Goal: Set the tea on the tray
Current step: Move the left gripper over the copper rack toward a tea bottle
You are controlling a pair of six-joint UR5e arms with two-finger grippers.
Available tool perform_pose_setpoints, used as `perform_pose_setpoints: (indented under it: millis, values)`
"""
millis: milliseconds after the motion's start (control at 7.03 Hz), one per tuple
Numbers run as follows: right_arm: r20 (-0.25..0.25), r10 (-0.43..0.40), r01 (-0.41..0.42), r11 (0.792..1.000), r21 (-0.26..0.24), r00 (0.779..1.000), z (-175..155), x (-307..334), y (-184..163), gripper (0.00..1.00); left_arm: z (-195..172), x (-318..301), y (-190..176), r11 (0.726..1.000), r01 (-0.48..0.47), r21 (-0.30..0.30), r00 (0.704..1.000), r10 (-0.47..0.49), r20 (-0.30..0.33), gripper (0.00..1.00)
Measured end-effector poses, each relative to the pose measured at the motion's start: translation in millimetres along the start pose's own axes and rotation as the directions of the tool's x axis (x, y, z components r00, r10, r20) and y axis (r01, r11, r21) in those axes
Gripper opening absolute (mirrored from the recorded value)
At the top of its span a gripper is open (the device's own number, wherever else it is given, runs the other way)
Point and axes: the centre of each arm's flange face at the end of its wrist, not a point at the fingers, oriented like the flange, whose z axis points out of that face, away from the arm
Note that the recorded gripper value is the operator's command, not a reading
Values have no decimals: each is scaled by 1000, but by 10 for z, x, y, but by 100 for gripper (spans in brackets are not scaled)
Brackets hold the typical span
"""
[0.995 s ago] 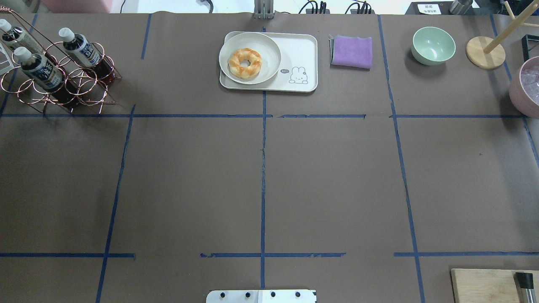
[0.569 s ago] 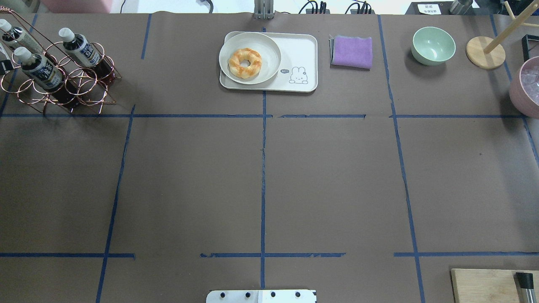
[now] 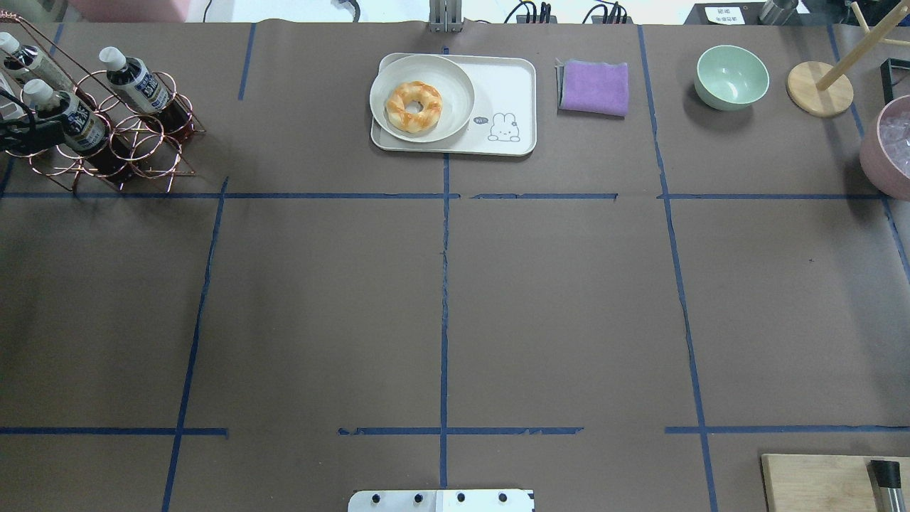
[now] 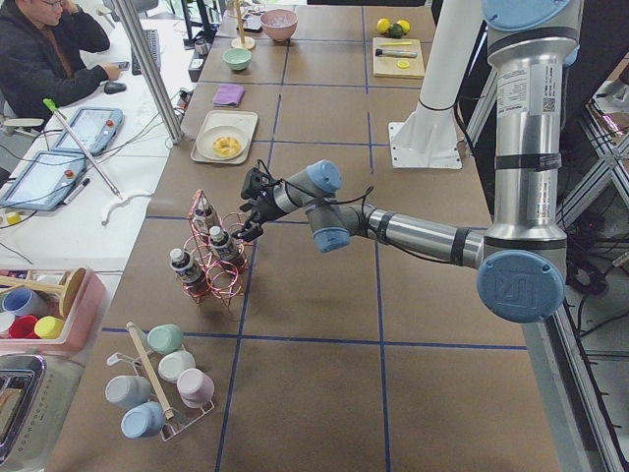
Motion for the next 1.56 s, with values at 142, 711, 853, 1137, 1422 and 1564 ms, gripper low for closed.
perform_pose_setpoints:
  millis: [142,711,853,1137,1422,1564]
  values:
    - [0,-1,1,1000,1,1000,-6,-7,-9,100,76,-5,15,1000,-20,3,1000,20,-3,100]
    - [1,-2,2,1000,2,1000,-11,-13,-15,100,244,2,-63,996,-83,14,997,83,3,97]
    - [1,-1,1,1000,2,1000,-9,-11,-14,100,240,-52,-106,997,-80,21,997,79,13,96]
    - [2,-1,1,1000,2,1000,-9,-12,-14,100,281,-136,-154,997,-72,25,997,71,31,80]
    - [1,-1,1,1000,2,1000,-9,-11,-14,100,395,-104,-196,997,-66,27,997,65,34,69]
    - [1,-1,1,1000,2,1000,-9,-10,-14,100,437,-84,-216,998,-64,28,997,63,34,68]
